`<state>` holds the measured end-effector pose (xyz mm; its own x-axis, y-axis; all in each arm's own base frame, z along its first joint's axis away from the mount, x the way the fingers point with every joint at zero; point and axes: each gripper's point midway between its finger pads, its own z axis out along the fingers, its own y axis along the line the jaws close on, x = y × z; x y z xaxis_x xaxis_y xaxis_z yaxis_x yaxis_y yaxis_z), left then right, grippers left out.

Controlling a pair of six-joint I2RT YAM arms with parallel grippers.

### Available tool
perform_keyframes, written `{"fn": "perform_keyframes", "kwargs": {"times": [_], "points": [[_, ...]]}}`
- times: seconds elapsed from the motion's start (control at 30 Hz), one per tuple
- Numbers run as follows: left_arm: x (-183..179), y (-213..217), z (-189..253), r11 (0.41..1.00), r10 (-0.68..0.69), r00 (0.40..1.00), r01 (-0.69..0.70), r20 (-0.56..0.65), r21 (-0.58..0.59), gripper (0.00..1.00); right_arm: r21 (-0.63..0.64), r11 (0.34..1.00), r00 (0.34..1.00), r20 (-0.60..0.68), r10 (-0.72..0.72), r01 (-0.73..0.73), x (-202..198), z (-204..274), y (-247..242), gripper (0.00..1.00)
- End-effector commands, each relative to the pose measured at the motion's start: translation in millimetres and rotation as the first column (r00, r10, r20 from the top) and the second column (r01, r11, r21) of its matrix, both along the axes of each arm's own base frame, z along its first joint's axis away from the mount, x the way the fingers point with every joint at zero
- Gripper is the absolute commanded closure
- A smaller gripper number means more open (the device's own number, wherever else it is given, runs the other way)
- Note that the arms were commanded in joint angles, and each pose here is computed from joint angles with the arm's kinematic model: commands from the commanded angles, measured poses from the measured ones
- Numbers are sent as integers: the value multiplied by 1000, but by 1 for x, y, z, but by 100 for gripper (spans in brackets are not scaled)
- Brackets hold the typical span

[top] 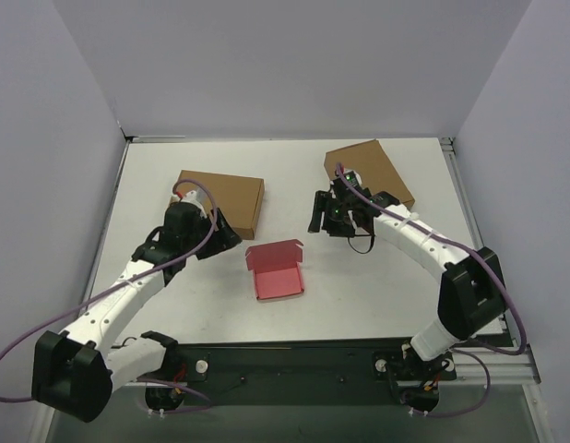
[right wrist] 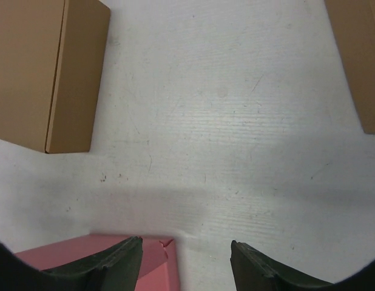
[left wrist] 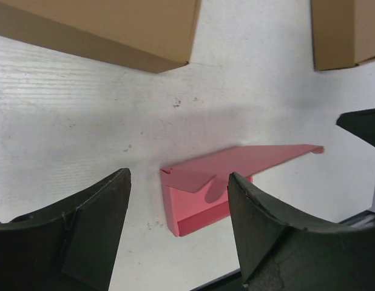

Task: Fold the paper box

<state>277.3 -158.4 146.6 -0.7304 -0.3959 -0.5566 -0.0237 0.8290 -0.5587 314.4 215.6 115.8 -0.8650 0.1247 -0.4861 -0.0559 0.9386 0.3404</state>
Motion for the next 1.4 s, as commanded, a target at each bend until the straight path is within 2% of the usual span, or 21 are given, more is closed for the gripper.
{"fn": "perform_keyframes", "kwargs": {"times": [0.0, 0.23, 0.5, 0.8, 0.9, 1.0, 1.1, 1.13, 1.2, 1.23, 1.37], "points": [[13, 7, -17, 999, 32, 999, -30, -42, 38, 26, -40, 998, 998, -22, -55, 54, 16, -2, 1, 41], [1, -5, -56, 997, -51, 984, 60, -173, 48, 27, -93, 996, 996, -86, -7, -1, 9, -22, 6, 42], [-17, -28, -68, 990, -130, 966, 140, -224, 30, 35, -96, 994, 990, -136, 39, -52, -13, -34, 23, 46], [-37, -46, -79, 987, -151, 955, 161, -253, 18, 36, -97, 994, 981, -191, 32, -52, -33, -40, 34, 50], [-32, -47, -76, 988, -144, 962, 153, -230, 20, 35, -88, 995, 978, -206, 30, -49, -40, -42, 37, 51], [-24, -34, -65, 987, -127, 973, 144, -192, 76, 29, -94, 995, 977, -212, 20, -41, -41, -44, 27, 50], [-21, -19, -41, 981, -143, 984, 155, -108, 114, 28, -79, 993, 986, -153, 73, -85, -35, -35, 11, 47], [-22, -16, -35, 977, -158, 984, 168, -81, 132, 28, -41, 992, 989, -98, 114, -118, -33, -21, 13, 45], [-29, -11, -19, 976, -167, 985, 170, -37, 138, 28, -59, 978, 979, -42, 198, -200, -34, -16, 4, 44], [-32, -9, -15, 974, -174, 984, 176, -24, 140, 28, -6, 966, 966, 17, 260, -260, -35, -1, 12, 43], [-57, -26, 13, 952, -305, 949, 301, 83, 52, 28, 39, 886, 884, 104, 456, -462, -41, 13, 26, 43]]}}
